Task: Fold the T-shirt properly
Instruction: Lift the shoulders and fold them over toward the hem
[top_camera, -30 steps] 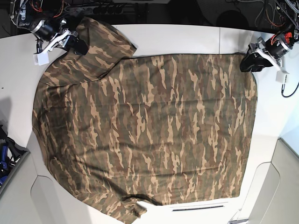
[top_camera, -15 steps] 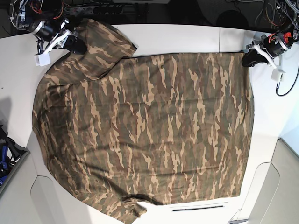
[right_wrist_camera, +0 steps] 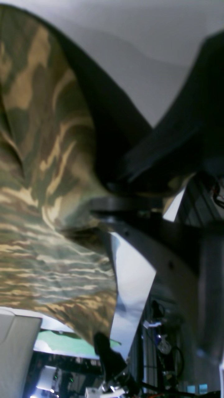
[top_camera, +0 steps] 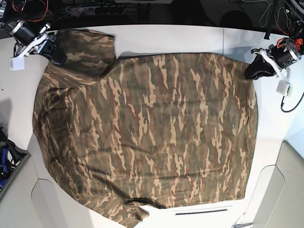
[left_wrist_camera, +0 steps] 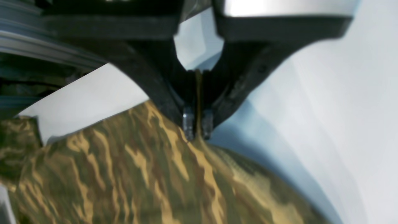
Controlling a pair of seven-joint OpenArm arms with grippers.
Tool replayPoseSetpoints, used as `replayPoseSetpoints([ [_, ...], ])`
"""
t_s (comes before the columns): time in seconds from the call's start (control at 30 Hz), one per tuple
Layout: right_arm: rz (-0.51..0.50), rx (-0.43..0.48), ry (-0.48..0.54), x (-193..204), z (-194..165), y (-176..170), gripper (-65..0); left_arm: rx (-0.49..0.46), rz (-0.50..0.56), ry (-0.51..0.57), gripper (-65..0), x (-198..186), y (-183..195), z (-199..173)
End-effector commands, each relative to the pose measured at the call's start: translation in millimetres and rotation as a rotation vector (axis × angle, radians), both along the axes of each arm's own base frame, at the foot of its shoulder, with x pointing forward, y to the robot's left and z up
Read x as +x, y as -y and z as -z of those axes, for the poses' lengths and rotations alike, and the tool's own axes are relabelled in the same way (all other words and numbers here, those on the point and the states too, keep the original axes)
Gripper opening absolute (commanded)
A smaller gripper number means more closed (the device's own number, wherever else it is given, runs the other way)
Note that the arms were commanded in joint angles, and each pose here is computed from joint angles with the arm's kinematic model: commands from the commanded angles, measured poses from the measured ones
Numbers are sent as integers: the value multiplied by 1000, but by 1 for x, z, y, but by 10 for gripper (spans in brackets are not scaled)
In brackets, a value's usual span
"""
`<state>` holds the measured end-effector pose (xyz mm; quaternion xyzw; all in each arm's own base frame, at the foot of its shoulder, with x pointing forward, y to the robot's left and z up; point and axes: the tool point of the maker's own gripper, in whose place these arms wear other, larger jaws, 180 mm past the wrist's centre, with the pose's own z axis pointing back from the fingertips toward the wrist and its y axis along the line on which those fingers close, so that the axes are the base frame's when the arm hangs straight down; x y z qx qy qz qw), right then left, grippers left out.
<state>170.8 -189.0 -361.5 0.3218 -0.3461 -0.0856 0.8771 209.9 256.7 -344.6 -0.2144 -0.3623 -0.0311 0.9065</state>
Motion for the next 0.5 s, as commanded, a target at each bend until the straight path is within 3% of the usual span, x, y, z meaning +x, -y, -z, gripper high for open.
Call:
replayPoseSetpoints([
  [0.0, -1, -2, 67, 11, -16, 2, -650, 3, 7, 66, -650, 11, -2, -16],
  [0.47, 17, -127, 292, 100, -61, 16, -650, 111, -46, 240, -650, 64, -23, -45],
])
